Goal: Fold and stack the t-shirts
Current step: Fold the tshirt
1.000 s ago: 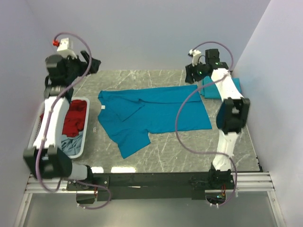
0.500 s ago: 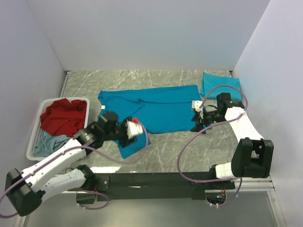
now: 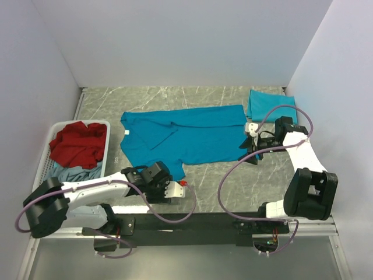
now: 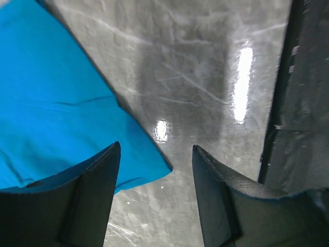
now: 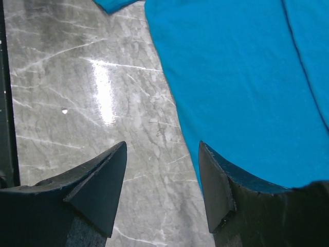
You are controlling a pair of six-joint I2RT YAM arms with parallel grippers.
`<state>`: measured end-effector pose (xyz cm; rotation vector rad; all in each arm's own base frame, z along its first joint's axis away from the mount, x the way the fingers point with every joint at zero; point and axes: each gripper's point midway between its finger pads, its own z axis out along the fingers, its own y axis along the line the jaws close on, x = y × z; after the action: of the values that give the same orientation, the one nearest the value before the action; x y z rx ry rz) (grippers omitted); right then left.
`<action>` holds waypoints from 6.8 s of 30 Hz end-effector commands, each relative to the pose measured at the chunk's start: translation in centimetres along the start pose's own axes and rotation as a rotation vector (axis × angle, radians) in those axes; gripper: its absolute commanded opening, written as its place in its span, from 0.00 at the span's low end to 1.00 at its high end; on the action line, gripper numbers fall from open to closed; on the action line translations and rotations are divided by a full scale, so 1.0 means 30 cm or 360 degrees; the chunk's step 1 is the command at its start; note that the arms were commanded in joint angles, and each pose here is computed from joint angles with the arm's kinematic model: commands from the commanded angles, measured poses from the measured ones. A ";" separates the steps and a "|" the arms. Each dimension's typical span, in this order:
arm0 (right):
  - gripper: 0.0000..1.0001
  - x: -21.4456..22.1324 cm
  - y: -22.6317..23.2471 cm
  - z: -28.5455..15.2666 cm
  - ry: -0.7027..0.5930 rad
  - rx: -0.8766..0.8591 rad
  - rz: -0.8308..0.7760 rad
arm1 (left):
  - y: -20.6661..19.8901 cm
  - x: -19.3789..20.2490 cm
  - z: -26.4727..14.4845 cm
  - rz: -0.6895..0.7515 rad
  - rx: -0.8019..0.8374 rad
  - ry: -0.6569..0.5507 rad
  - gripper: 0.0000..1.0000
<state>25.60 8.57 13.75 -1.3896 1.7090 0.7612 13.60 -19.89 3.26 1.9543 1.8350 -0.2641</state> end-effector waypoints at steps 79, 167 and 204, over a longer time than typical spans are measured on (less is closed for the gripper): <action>0.00 0.328 -0.428 -0.100 0.0744 0.0265 0.0022 | 0.558 -0.155 -0.470 -0.0127 -0.1064 -0.0503 0.00; 0.56 0.108 -0.425 0.062 0.0437 0.0353 0.0116 | 1.293 0.120 -0.615 -0.1985 -0.1722 -0.0488 0.95; 0.00 0.282 0.271 0.287 0.1253 -0.0156 -0.0423 | 0.652 0.197 -0.665 -0.2626 -0.1505 -0.1132 0.94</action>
<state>24.73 12.45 1.80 -2.0130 1.9840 -0.0048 30.00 -5.54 20.52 -0.4968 1.9757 -0.3018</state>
